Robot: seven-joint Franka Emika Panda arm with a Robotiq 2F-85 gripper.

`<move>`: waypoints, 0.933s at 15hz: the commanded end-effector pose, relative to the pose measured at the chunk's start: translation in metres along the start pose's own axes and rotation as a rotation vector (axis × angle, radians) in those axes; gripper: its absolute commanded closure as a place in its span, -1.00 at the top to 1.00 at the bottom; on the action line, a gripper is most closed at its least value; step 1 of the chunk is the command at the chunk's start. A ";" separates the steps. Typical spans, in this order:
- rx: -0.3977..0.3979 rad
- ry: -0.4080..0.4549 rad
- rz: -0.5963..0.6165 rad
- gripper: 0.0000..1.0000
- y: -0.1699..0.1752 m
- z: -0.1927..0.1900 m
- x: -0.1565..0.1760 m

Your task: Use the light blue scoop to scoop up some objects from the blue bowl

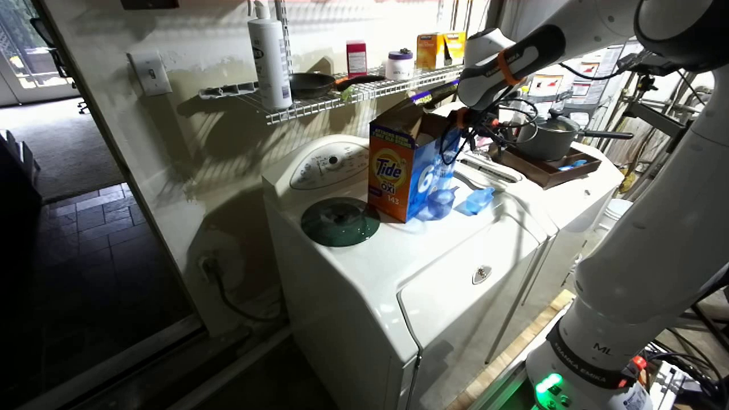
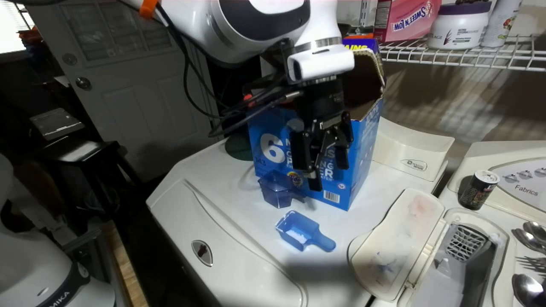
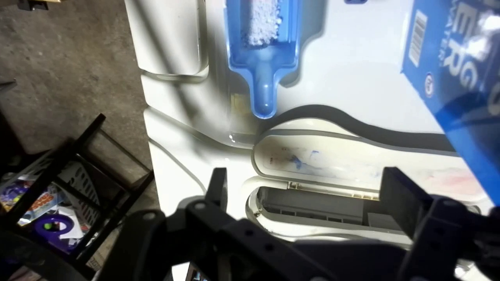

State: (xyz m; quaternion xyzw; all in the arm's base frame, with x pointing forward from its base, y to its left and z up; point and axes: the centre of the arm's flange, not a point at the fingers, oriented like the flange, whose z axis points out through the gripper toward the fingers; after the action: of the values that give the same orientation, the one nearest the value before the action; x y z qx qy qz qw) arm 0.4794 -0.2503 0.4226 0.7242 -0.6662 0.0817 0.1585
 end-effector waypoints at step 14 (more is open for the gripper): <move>0.110 -0.044 -0.074 1.00 0.091 -0.085 0.022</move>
State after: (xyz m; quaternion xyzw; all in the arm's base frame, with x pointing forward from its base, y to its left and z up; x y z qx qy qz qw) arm 0.4157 -0.2504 0.5133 0.7459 -0.6449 0.1063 0.1283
